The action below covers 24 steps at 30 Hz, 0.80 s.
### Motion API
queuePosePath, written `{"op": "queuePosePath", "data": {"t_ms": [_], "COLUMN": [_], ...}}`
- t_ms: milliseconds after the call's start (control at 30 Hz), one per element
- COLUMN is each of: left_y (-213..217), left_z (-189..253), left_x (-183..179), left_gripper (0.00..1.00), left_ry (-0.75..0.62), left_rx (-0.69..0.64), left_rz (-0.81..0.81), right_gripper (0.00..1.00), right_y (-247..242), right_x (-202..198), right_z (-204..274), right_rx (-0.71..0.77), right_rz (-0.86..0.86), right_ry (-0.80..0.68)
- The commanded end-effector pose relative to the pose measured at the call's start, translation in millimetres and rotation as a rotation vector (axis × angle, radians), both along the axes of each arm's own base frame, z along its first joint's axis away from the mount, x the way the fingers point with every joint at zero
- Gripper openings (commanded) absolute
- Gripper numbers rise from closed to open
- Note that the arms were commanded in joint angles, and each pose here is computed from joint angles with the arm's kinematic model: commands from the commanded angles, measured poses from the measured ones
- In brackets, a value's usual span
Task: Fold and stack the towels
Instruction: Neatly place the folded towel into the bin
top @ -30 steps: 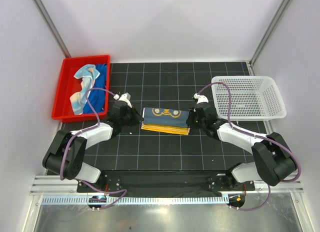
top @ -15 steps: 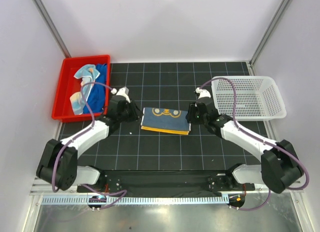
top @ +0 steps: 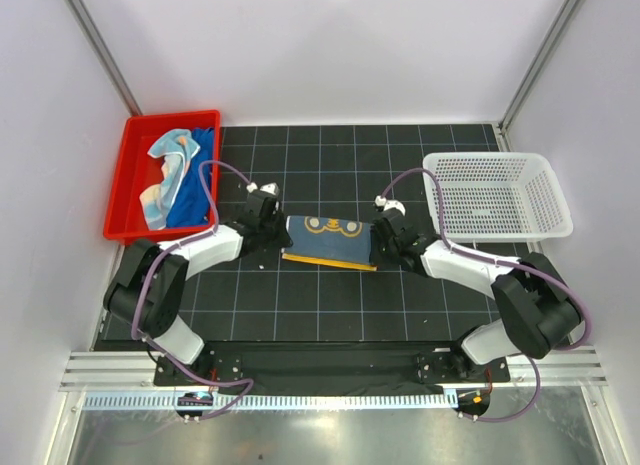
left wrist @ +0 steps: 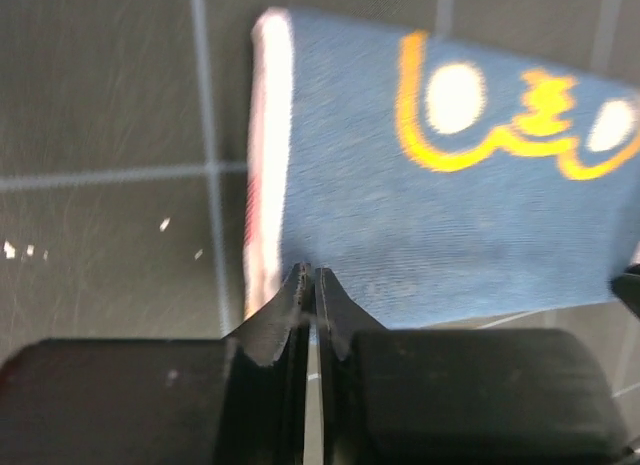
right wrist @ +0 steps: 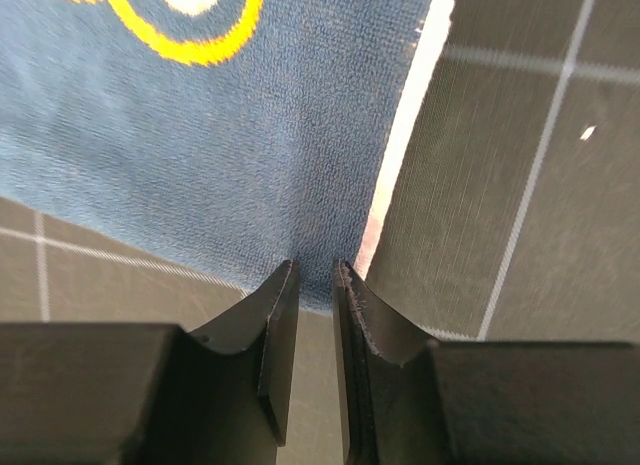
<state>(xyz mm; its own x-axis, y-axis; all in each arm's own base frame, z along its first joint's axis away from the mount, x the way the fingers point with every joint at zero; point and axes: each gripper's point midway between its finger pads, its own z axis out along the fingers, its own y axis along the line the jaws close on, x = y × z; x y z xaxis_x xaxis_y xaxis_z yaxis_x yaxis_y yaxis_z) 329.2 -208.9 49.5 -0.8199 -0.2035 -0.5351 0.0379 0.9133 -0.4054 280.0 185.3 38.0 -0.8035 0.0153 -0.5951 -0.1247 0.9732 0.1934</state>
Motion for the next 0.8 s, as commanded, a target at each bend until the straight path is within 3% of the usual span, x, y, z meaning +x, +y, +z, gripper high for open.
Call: {"op": "queuePosePath", "data": {"t_ms": [0, 367, 600, 767], "left_y": [12, 24, 25, 26], "left_z": [-22, -40, -28, -30], "left_x": [-15, -23, -30, -37], "left_gripper": [0.07, 0.04, 0.05, 0.05], "left_ry": [0.046, 0.1, 0.084, 0.092], "left_rx": [0.062, 0.126, 0.1, 0.095], "left_rz": [0.002, 0.026, 0.036, 0.038], "right_gripper": [0.27, 0.26, 0.5, 0.59], "right_y": [-1, -5, -12, -15], "right_x": [-7, -13, 8, 27], "right_z": [-10, -15, 33, 41], "right_rx": [-0.013, -0.039, -0.04, -0.033], "right_rz": [0.009, 0.005, -0.061, -0.094], "right_ry": [0.015, 0.057, -0.045, -0.038]}}
